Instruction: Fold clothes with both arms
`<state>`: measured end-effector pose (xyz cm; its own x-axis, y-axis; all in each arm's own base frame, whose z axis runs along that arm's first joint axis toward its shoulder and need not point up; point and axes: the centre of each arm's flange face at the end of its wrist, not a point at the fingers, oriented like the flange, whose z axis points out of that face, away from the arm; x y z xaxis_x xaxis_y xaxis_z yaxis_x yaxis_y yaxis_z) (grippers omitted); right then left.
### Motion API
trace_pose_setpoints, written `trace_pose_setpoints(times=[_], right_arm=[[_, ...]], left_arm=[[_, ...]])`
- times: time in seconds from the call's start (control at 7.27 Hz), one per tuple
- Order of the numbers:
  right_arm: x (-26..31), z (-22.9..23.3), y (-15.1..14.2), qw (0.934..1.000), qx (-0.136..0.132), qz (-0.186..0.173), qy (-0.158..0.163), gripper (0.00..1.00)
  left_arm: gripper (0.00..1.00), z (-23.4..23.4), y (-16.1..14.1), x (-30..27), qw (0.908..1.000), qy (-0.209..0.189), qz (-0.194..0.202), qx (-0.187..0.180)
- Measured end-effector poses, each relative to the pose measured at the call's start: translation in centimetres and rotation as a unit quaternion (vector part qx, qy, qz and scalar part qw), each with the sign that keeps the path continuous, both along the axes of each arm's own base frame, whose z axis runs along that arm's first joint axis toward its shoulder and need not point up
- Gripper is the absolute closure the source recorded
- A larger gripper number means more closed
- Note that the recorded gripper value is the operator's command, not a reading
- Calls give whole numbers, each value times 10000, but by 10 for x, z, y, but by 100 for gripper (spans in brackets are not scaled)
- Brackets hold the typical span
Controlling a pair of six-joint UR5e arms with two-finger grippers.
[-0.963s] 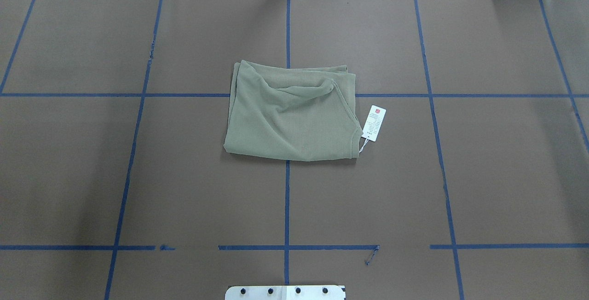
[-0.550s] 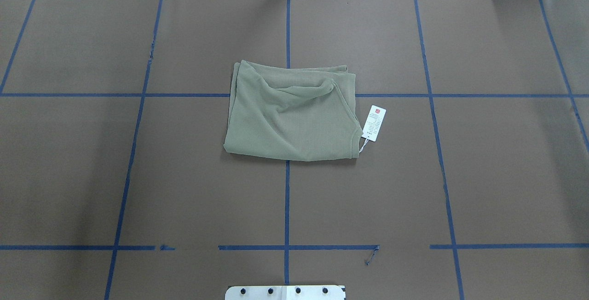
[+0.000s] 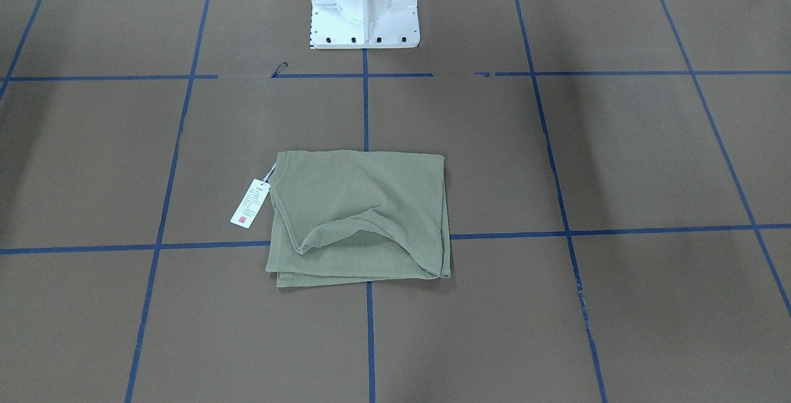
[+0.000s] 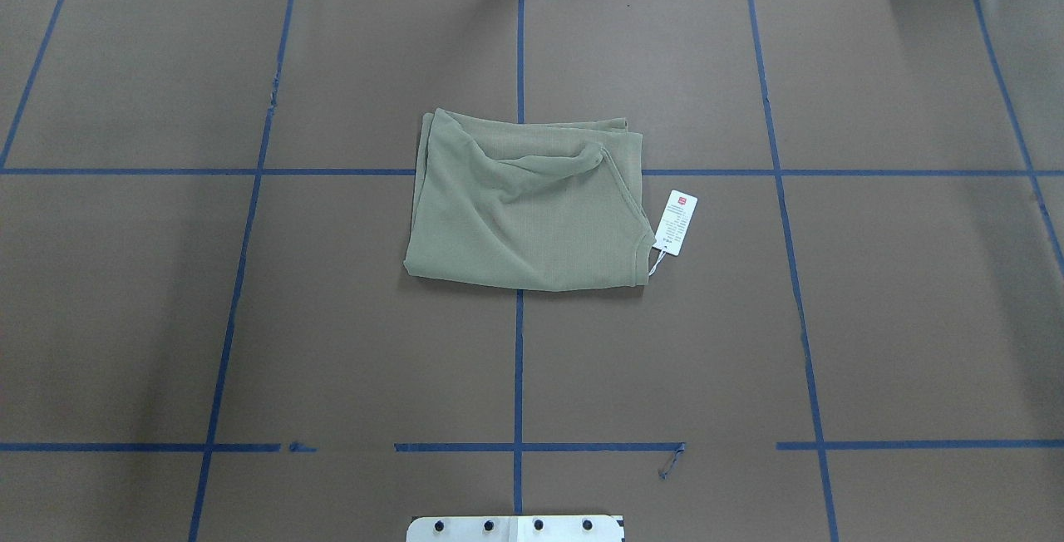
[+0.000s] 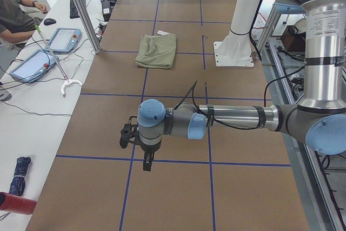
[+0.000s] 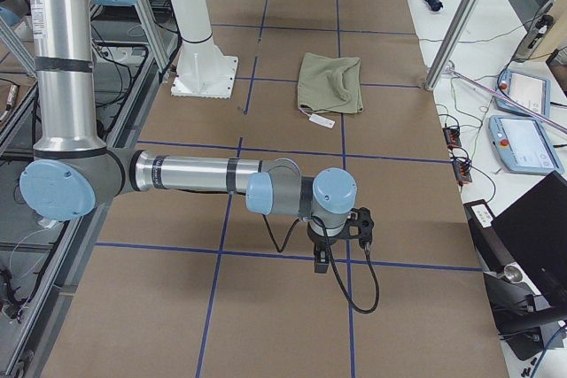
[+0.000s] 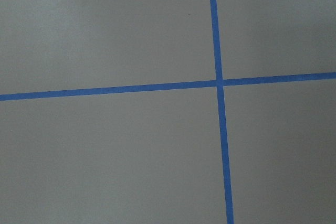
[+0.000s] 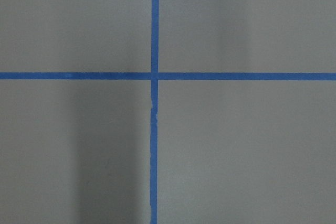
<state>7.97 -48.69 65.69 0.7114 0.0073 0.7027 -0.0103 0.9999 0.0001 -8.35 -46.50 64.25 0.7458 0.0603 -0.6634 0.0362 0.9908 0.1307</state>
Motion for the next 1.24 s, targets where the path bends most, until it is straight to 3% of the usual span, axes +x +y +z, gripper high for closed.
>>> trace_pose_setpoints(times=[1.24], right_arm=[[0, -3, -2, 10000, 34, -2, -8, 0]], left_arm=[[0, -2, 0, 0, 10000, 3, -3, 13]])
